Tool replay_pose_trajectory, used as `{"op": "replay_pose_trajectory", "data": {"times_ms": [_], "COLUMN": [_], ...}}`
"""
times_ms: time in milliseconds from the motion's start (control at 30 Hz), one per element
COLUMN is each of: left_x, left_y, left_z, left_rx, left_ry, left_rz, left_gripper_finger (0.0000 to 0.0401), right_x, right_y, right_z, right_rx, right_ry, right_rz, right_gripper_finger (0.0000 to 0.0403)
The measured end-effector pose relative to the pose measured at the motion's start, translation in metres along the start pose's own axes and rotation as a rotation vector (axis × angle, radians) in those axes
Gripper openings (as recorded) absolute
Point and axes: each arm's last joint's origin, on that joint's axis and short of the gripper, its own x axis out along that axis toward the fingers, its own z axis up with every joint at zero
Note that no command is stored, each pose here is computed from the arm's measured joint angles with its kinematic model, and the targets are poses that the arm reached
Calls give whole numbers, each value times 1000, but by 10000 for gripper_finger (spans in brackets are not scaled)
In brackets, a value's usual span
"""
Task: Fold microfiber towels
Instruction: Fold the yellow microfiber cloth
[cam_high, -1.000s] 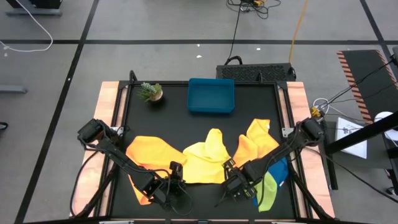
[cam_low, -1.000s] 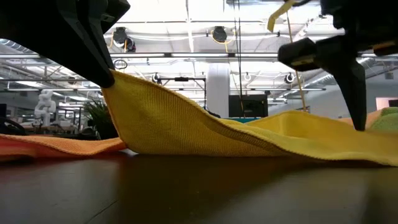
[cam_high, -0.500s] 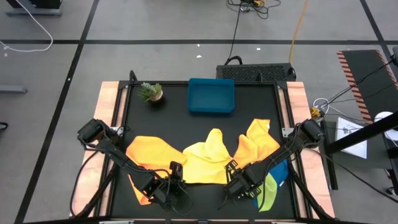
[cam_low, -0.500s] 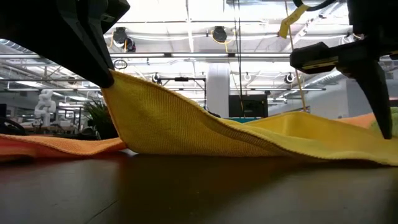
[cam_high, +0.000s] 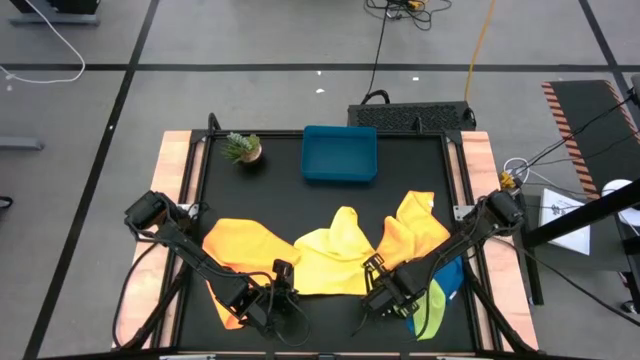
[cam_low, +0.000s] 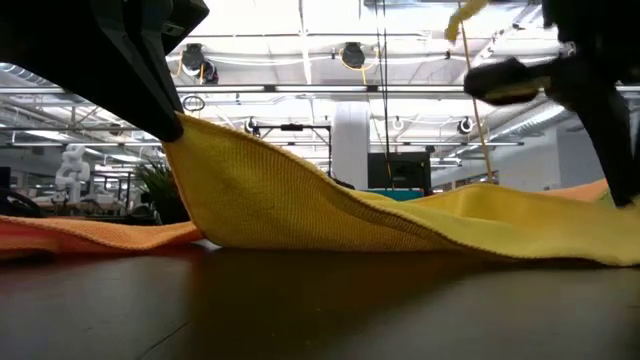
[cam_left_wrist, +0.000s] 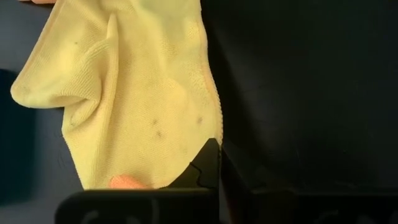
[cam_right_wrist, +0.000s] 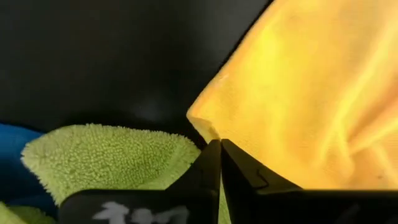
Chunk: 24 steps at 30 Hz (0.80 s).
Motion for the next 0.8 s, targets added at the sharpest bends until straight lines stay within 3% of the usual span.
{"op": "replay_pose_trajectory", "data": {"times_ms": [167, 300, 567, 800], "left_x": [-4, -25, -107, -168], "left_y": [-2, 3, 36, 80], "left_z": [-1, 4, 12, 8], "left_rx": [19, 8, -62, -157], "left_ry": [-20, -71, -296, -464], "left_rz": [47, 55, 115, 184], "left_gripper_finger": [4, 6, 5, 5], "right_x": [-26, -58, -130, -174], "right_y": [3, 7, 9, 1], "right_z": [0, -3, -20, -44], "right_rx": [11, 22, 131, 300], "right_ry": [-134, -298, -659, -844], "right_rz": [-83, -193, -415, -619], "right_gripper_finger": [0, 0, 0, 0]}}
